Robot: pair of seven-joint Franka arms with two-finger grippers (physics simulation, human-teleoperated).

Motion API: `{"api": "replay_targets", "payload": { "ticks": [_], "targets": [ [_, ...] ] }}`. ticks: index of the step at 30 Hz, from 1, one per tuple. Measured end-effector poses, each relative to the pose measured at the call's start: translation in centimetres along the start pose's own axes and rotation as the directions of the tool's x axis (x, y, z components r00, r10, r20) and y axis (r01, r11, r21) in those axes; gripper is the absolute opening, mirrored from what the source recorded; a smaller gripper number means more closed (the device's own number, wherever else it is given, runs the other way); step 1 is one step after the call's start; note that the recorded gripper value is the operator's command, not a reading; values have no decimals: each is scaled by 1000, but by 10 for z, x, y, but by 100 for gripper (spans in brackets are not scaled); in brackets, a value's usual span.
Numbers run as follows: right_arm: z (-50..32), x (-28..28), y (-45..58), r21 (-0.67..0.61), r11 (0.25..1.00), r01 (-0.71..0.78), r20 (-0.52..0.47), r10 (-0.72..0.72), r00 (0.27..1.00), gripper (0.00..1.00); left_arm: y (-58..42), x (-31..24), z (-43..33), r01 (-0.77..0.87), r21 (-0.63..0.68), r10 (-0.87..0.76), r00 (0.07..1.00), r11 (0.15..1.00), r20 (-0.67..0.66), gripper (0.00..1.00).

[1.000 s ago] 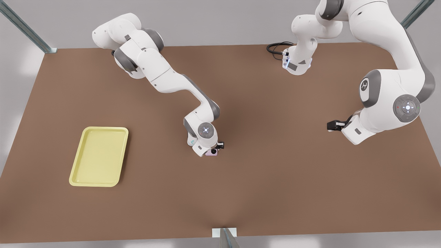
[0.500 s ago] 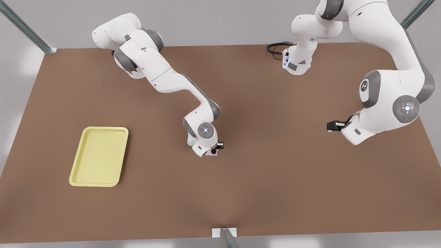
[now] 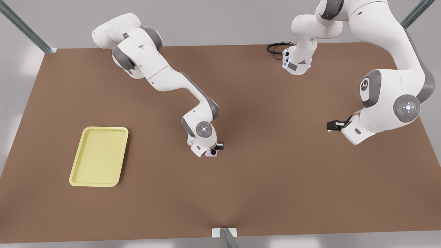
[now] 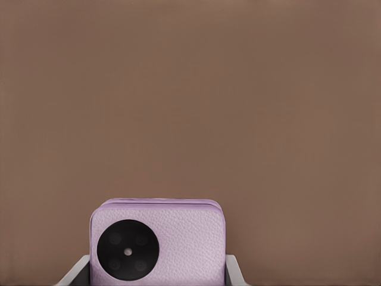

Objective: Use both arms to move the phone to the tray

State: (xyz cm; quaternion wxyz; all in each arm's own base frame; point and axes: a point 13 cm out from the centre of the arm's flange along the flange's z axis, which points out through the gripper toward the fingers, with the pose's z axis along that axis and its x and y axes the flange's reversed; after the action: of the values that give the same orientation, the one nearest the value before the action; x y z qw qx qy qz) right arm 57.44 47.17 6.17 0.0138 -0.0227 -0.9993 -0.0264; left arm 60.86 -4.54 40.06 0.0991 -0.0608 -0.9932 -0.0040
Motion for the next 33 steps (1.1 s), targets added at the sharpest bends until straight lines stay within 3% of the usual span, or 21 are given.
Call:
{"api": "replay_targets", "payload": {
  "ticks": [5, 10, 20, 23, 25, 29, 33],
  "targets": [
    [-37, -35, -56, 13, 998, -67, 10, 66, 998, 81, -1, 2, -2, -1, 2, 1, 1000, 1000, 0, 100],
    [-56, -67, -211, 14, 975, -222, -61, 223, 973, 81, -4, 2, -1, -5, 4, 5, 1000, 1000, -3, 100],
    [-71, -30, -530, 56, 929, -366, -105, 370, 923, 81, -4, 3, -2, -5, 5, 5, 1000, 1000, -3, 100],
    [-66, -23, -603, 73, 936, -345, -92, 350, 932, 81, -4, 3, -2, -5, 5, 5, 1000, 1000, -4, 100],
    [-58, -20, -622, 75, 954, -292, -91, 298, 950, 100, -4, 2, -1, -5, 5, 5, 1000, 1000, -5, 100],
    [-64, -28, -627, 67, 985, -160, -66, 164, 984, 100, -4, 3, -3, -5, 5, 5, 1000, 1000, -3, 100],
    [-208, -86, -617, 93, 995, -39, 123, 27, 992, 100, -5, 4, -4, -6, 4, 6, 1000, 1000, -2, 100]
  ]
}}
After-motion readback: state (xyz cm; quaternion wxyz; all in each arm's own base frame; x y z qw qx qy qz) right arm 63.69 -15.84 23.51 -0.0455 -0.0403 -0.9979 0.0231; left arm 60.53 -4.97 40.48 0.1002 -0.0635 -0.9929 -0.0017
